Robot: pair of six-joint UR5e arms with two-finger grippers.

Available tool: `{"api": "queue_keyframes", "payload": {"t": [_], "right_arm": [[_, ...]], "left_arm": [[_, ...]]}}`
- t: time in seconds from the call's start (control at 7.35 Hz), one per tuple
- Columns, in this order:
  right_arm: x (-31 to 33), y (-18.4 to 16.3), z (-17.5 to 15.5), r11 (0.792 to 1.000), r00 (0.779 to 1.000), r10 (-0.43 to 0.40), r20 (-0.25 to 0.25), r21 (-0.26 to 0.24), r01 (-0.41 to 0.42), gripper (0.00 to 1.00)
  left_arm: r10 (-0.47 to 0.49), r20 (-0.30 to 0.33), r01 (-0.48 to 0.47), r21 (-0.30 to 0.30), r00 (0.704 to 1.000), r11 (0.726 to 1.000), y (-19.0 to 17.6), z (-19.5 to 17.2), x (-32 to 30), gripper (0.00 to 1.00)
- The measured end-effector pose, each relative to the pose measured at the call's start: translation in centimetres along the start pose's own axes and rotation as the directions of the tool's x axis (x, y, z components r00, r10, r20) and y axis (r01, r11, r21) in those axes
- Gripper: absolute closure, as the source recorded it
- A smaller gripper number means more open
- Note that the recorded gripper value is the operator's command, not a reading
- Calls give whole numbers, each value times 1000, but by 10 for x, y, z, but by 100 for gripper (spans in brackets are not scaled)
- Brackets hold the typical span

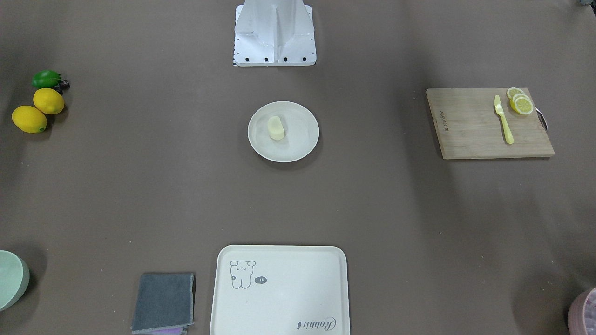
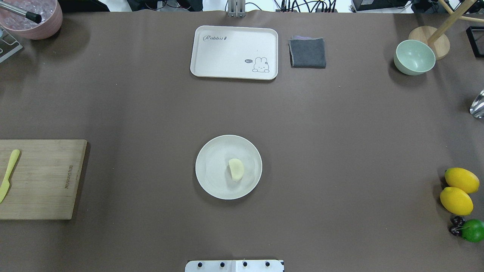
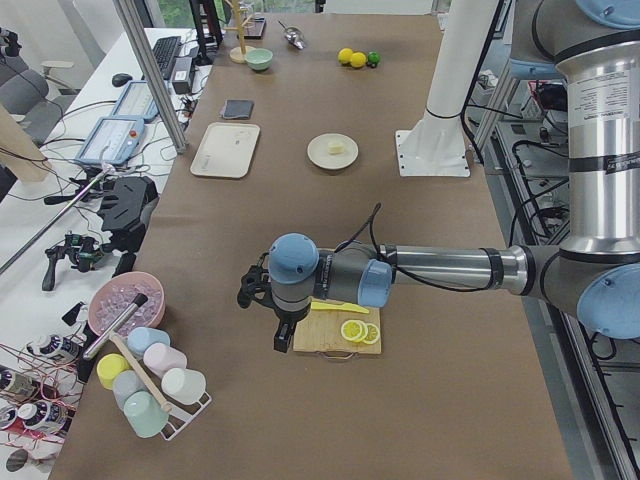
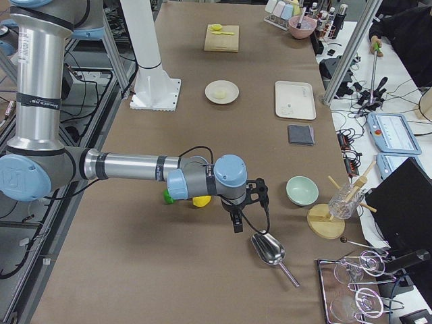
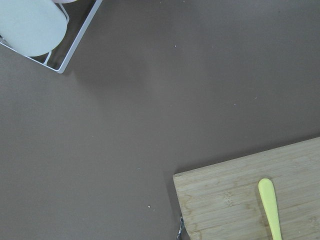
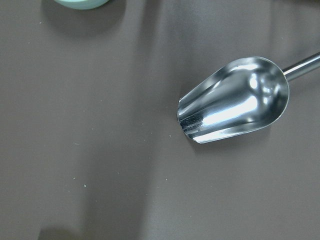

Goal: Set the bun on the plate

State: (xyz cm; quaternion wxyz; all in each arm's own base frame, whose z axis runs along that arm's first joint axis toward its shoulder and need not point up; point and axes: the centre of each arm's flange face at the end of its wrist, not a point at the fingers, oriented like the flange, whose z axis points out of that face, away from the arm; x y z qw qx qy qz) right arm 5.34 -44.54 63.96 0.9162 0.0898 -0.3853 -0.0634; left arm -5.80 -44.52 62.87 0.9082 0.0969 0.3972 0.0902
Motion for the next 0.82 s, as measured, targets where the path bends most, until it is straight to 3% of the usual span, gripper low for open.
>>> {"api": "queue_keyframes", "payload": {"t": [0.82], "right_arm": [[-5,-3,6,1000,1000,-11,4,-12,11,0]], "left_arm": [[3,3,-3,5,1000,1000,-6,-2,2,2]]}}
